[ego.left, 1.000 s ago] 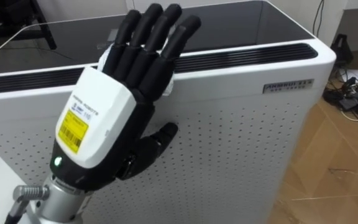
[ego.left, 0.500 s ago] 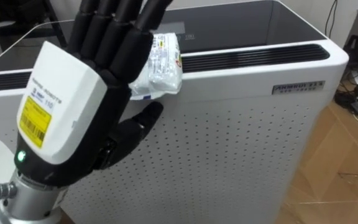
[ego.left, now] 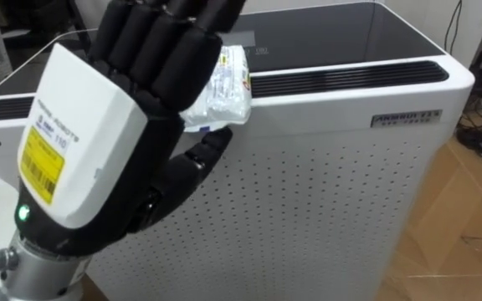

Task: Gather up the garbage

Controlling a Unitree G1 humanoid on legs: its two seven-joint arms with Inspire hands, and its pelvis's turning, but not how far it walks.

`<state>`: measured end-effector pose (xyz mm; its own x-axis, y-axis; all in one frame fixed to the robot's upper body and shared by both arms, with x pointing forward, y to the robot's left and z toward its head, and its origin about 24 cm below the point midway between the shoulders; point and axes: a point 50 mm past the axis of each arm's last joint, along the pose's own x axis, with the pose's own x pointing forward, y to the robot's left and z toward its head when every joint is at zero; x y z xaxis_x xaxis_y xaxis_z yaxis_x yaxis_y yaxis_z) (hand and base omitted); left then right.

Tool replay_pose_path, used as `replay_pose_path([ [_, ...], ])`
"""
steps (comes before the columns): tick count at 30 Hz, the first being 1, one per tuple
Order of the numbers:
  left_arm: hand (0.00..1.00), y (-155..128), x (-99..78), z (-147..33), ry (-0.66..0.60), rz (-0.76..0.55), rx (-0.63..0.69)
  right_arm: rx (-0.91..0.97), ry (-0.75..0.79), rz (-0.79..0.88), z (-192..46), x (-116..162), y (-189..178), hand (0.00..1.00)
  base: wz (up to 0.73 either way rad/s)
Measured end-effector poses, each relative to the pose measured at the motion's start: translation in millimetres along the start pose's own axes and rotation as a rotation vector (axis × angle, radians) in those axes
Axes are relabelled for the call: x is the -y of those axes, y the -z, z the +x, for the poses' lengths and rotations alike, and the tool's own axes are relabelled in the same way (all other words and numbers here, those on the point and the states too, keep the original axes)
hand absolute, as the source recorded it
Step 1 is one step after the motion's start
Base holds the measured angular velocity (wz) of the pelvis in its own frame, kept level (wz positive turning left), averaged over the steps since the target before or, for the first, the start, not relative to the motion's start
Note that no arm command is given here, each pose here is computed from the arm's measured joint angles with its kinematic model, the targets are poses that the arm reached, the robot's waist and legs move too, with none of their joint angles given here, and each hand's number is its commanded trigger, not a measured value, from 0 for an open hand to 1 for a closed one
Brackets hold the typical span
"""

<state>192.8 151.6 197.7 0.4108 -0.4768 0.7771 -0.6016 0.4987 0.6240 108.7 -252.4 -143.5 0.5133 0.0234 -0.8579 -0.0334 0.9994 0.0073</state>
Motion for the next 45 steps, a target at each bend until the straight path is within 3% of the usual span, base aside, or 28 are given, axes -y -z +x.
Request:
replay_pose_path([
  [9,1.0,13,17.9,-16.5,0.129,-0.014,-0.111,-0.007,-0.027,-0.028,0,-1,0,1.0,0.01],
  [26,1.0,14,29.7,-27.8,0.163,-0.045,-0.187,0.04,-0.015,-0.048,0,4,-12,1.0,0.0],
  [33,1.0,13,28.2,-30.1,0.118,-0.101,-0.213,0.057,-0.024,-0.043,0,3,-16,1.0,0.01],
  [39,1.0,8,10.7,-14.5,-0.021,-0.417,-0.259,0.055,-0.041,-0.055,1,-2,-15,1.0,0.01],
  [45,1.0,12,-2.0,1.7,-0.202,-0.987,-0.285,0.049,-0.075,-0.068,4,-14,-14,1.0,0.0],
])
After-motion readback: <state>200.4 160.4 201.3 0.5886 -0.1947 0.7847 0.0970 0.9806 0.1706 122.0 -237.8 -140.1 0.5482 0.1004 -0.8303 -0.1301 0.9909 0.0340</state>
